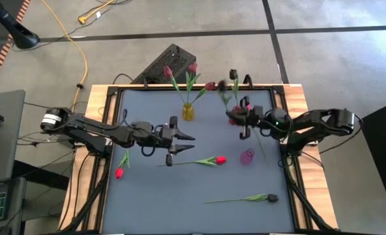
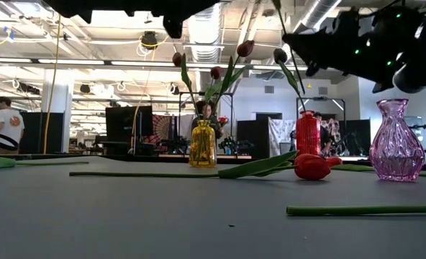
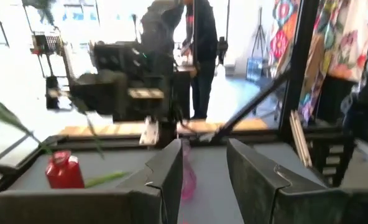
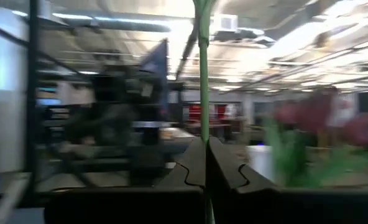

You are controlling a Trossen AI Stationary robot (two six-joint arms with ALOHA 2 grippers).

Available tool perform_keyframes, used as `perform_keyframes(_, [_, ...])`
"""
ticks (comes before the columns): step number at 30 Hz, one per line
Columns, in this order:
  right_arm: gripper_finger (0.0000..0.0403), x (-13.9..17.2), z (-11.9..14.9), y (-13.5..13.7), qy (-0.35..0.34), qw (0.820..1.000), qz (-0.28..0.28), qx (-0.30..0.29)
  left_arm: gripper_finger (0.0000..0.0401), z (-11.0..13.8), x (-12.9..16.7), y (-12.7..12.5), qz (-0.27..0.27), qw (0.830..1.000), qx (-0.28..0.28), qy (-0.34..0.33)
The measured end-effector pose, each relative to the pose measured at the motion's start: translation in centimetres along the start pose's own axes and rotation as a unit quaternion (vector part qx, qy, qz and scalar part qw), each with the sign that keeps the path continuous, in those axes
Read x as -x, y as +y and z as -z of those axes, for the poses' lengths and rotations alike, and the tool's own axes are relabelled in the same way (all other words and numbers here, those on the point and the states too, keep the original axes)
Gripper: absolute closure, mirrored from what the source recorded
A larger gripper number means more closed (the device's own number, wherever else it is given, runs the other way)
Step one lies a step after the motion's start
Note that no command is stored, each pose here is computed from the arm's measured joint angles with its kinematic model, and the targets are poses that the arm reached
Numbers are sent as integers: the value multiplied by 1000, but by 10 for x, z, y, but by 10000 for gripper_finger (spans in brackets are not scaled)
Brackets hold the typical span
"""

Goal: Sort flowers into vase by color
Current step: Put the left black flower into the red vase

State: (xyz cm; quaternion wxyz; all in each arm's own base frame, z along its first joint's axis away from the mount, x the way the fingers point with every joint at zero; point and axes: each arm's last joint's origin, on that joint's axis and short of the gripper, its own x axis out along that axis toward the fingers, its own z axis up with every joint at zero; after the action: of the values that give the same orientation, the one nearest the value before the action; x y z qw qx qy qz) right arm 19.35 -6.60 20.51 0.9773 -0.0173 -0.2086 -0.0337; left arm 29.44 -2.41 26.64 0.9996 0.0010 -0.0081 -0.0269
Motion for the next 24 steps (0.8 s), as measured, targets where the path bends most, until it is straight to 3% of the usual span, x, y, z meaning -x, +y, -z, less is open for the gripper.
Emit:
perform_keyframes(9, [378,-16,3,64,15,993,-103,-64,287,17,-25,-5,-1,998,16,-68])
perform_keyframes(14, [375,-25,3,91,39,989,-132,-53,287,11,-41,-6,-5,995,17,-95])
perform_keyframes(19, [376,-32,-1,107,47,990,-132,-24,287,-3,-50,-8,27,994,11,-106])
perform_keyframes(24, [374,-38,-3,109,46,990,-133,-11,287,-17,-58,-8,18,995,2,-102])
